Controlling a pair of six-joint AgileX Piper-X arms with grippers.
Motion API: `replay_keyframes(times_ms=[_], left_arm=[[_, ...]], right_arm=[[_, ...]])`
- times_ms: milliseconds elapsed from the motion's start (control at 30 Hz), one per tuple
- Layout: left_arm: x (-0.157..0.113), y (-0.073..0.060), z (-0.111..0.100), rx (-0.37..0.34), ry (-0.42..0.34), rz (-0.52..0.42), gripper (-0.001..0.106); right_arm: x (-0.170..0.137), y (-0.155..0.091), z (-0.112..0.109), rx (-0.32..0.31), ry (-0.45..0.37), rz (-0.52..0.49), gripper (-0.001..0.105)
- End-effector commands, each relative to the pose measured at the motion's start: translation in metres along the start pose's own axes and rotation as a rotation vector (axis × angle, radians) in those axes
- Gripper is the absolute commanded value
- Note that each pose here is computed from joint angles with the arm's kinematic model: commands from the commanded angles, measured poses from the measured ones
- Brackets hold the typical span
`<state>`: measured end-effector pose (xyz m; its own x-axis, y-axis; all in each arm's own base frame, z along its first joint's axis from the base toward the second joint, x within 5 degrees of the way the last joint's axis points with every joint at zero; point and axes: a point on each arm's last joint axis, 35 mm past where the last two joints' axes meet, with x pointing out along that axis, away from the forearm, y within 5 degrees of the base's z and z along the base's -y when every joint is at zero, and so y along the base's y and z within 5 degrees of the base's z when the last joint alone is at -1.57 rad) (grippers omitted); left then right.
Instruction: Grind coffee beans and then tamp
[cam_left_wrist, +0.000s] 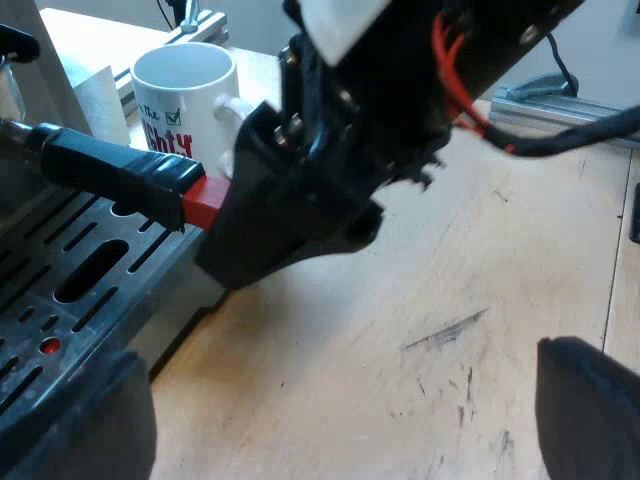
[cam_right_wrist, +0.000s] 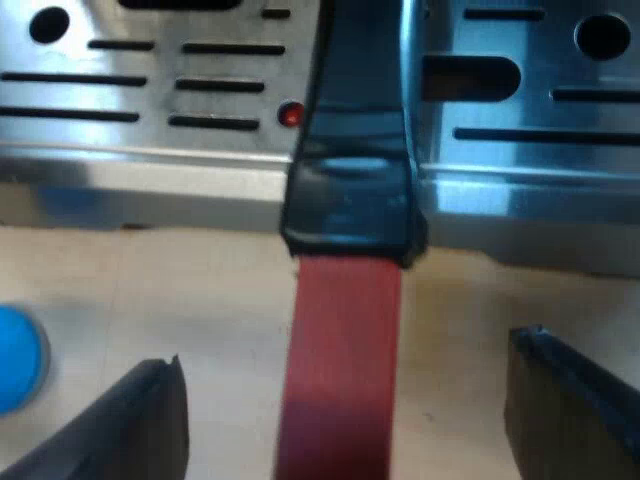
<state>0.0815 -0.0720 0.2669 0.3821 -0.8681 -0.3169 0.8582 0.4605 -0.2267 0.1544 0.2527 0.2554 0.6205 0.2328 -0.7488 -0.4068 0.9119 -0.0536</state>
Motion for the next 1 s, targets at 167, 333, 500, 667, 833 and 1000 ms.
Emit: replay_keyframes(times_ms=[167, 333, 500, 667, 833, 1000], left_arm=[[0.000, -0.001, 0.002, 0.015, -0.011, -0.017, 0.078], [0.000, -0.001, 0.002, 0.015, -0.011, -0.017, 0.078], [0.000, -0.001, 0.002, 0.015, -0.011, -0.017, 0.078], [0.000, -0.001, 0.002, 0.015, -0.011, -0.017, 0.078], [0.000, -0.001, 0.002, 0.015, -0.011, -0.017, 0.078], [0.000, -0.001, 0.002, 0.015, -0.011, -0.017, 0.078]], right_arm=[[0.015, 0.002, 0.006, 0.027, -0.024, -0.021, 0.067], [0.022, 0.005, 0.006, 0.032, -0.033, -0.019, 0.067], [0.025, 0.006, 0.007, 0.038, -0.051, -0.030, 0.067], [0.027, 0.005, 0.001, 0.032, -0.042, -0.038, 0.064], [0.028, 0.004, 0.001, 0.033, -0.045, -0.041, 0.064], [0.028, 0.005, 0.002, 0.041, -0.060, -0.036, 0.064]])
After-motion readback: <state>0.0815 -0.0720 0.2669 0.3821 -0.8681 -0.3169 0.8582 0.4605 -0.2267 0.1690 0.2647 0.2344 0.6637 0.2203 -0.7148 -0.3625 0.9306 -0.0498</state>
